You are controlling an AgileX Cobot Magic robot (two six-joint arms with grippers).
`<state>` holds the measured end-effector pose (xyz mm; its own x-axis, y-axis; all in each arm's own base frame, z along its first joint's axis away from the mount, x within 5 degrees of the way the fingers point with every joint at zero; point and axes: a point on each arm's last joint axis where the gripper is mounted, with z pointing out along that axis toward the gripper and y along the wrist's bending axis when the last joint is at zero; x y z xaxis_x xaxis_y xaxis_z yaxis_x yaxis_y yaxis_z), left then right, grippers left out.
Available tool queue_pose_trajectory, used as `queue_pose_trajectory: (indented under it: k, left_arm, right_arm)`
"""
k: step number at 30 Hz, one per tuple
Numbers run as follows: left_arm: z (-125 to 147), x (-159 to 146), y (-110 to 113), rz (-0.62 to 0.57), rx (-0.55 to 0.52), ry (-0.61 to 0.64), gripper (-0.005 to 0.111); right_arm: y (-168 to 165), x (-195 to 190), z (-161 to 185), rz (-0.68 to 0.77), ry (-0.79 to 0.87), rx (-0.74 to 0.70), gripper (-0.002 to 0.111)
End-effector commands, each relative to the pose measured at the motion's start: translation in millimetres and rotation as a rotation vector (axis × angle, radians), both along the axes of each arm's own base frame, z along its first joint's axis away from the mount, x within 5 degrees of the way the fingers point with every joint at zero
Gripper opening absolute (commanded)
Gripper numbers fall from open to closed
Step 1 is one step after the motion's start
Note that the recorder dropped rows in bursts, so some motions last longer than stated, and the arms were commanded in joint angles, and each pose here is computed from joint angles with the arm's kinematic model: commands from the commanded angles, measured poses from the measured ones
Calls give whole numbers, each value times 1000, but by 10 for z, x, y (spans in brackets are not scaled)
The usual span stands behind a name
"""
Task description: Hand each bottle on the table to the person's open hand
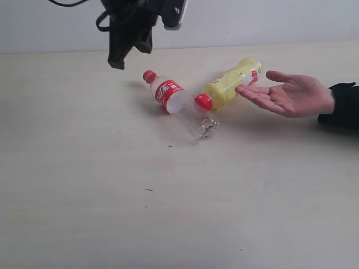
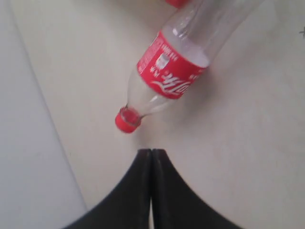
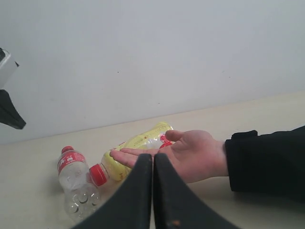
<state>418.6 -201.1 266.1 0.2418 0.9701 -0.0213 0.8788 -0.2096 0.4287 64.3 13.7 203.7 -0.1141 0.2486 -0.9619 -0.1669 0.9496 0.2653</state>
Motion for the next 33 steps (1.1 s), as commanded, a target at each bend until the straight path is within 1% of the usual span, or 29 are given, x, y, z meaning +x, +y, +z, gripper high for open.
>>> queue_pose_trajectory:
  k: [1,3,6,8,13,17,21,26,27,28,29,30,32,33]
  left_arm:
    - [-223,23,-222,-98,20,-11,0]
    - [-343,45,-245,-143,82,-11,0]
    - [-462,74,-246,-177,195,-26,0]
    - [-502,84,-247,-180,206,-22,0]
    - [-557,112,-306,-217,177,-45,0]
    - [-592,96,-343,-255,138,-19,0]
    - [-598,104,-325,-228,70,11,0]
    - [-597,112,-318,-203,24,24,0]
    - [-594,110,-335,-158,-25,37,0]
    - [-585,105,-378,-76,-111,56,0]
    - [-561,121,-424,41,-218,64,0]
    - [-528,151,-454,138,-303,54,0]
    - [-442,210,-497,230,-411,18,0]
    - [-410,236,-529,277,-487,4,0]
  right_arm:
    - [-7,-4,-7,-8,-7,-2,1]
    - [-7,-4,-7,-8,-8,-4,1]
    - [-7,-4,-7,-8,-8,-4,1]
    - [-7,-4,-7,-8,-8,-4,1]
    - [-7,-4,-7,-8,-8,-4,1]
    - [-7,-4,-7,-8,-8,-4,1]
    - [-7,-4,-7,-8,-8,-4,1]
    - [-7,-4,-7,-8,-8,-3,1]
    - [-7,-4,-7,-8,-8,-3,1]
    - [-7,-4,-7,-8,-8,-3,1]
    - [-7,-4,-7,-8,-8,-3,1]
    - [-7,-4,-7,-8,-8,-3,1]
    - [-7,-4,-7,-8,-8,-5,1]
    - [-7,-4,-7,-8,-8,-5,1]
